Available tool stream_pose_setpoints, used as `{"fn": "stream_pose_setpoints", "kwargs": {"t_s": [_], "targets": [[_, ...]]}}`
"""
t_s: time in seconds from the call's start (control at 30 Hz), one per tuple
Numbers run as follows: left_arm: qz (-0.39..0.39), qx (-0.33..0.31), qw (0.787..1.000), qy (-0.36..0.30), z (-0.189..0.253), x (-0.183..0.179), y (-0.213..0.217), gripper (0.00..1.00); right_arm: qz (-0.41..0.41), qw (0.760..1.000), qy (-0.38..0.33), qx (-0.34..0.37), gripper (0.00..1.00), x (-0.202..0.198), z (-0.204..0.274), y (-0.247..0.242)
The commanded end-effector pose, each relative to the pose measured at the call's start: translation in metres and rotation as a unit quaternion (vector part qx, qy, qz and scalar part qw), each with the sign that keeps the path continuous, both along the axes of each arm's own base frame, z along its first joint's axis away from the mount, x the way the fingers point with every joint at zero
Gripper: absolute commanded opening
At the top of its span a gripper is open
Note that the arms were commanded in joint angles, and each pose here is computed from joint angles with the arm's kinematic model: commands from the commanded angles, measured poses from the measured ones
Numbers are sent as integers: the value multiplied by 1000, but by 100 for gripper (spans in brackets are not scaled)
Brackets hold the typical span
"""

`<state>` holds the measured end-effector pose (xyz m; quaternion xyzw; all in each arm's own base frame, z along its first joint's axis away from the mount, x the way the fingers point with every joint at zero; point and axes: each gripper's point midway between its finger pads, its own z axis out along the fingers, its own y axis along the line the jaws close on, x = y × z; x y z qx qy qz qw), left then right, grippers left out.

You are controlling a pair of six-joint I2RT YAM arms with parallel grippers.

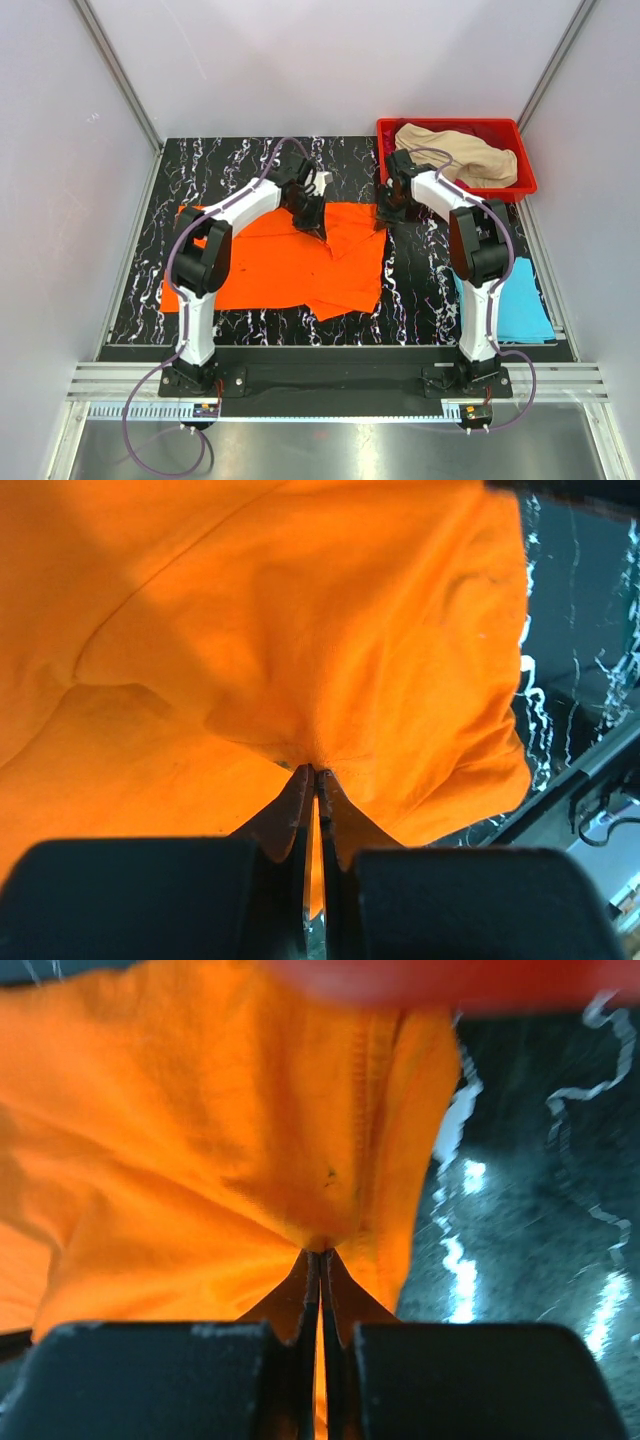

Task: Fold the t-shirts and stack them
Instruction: Fold the tshirt

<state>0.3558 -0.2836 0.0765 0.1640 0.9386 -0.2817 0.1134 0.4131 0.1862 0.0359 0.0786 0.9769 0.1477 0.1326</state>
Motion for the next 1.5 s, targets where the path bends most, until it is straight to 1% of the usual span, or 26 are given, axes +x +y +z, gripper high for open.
{"fn": "stream_pose_setpoints", "kwargs": {"t_s": [0.0, 0.1, 0.13, 0.27, 0.37, 0.43, 0.5, 0.57, 0.63, 0.67, 0.7, 0.77, 0.8, 0.87, 0.9, 0.93, 0.97, 1.0, 1.03, 1.07, 1.1, 1.13, 1.17, 1.23, 1.33, 1.47], "targets": [[-24, -43, 999, 4, 15, -2, -21, 6, -2, 999, -32, -17, 3, 23, 12, -14], [-35, -58, 998, 17, 17, -7, -29, 6, 11, 1000, -23, -12, 7, 22, 6, -11], [-36, -63, 997, 18, 20, -7, -31, 6, 15, 1000, -16, -11, 16, 20, 5, -12], [-32, -79, 996, 20, 32, -3, -38, 7, 31, 999, -30, -21, 32, 18, 26, -16], [-23, -89, 996, -1, 43, 10, -44, 8, 38, 997, -60, -15, 38, 13, 58, -18], [-13, -91, 996, -15, 49, 21, -47, 9, 39, 998, -59, 3, 39, 3, 67, -14], [-5, -85, 996, -11, 40, 31, -48, 9, 37, 997, -62, 23, 40, -7, 80, -10], [4, -91, 996, -19, 43, 47, -50, 9, 33, 996, -66, 48, 40, -13, 92, -4], [13, -93, 995, -16, 32, 62, -50, 10, 30, 996, -66, 59, 41, -19, 91, -1], [15, -100, 994, -31, 37, 73, -52, 13, 34, 995, -67, 72, 41, -22, 95, 2], [23, -93, 995, -28, 24, 80, -50, 16, 37, 994, -63, 75, 41, -24, 92, 3], [33, -87, 994, -54, 27, 98, -50, 23, 46, 992, -64, 101, 41, -25, 94, 12], [50, -62, 994, -73, 23, 109, -42, 28, 48, 990, -69, 112, 41, -22, 95, 16], [69, -35, 992, -104, 29, 120, -31, 34, 52, 988, -65, 132, 41, -21, 94, 24], [89, 1, 989, -119, 27, 124, -16, 41, 53, 986, -67, 141, 41, -19, 96, 27], [96, -4, 983, -154, 61, 123, -11, 43, 58, 986, -67, 144, 41, -19, 97, 32], [98, 0, 981, -165, 67, 118, -5, 44, 63, 985, -65, 146, 41, -19, 96, 35], [97, 15, 983, -153, 53, 99, 5, 46, 71, 985, -66, 146, 41, -19, 96, 38], [96, 7, 982, -162, 57, 90, 5, 49, 74, 984, -65, 147, 41, -20, 96, 41], [93, -7, 981, -170, 76, 77, 7, 49, 77, 984, -59, 148, 42, -23, 92, 41], [80, -17, 985, -153, 73, 63, 4, 49, 75, 984, -57, 149, 42, -25, 90, 41], [70, -6, 990, -120, 53, 41, 5, 49, 79, 984, -58, 150, 43, -26, 89, 43], [63, -13, 991, -115, 54, 31, 2, 48, 81, 983, -53, 153, 43, -27, 86, 43], [42, -15, 995, -93, 29, 5, -5, 46, 89, 983, -44, 151, 44, -32, 78, 43], [36, -26, 996, -82, 15, -3, -15, 42, 91, 984, -43, 149, 44, -35, 73, 42], [33, -30, 996, -71, -1, 4, -23, 31, 92, 984, -36, 146, 43, -40, 68, 40]]}}
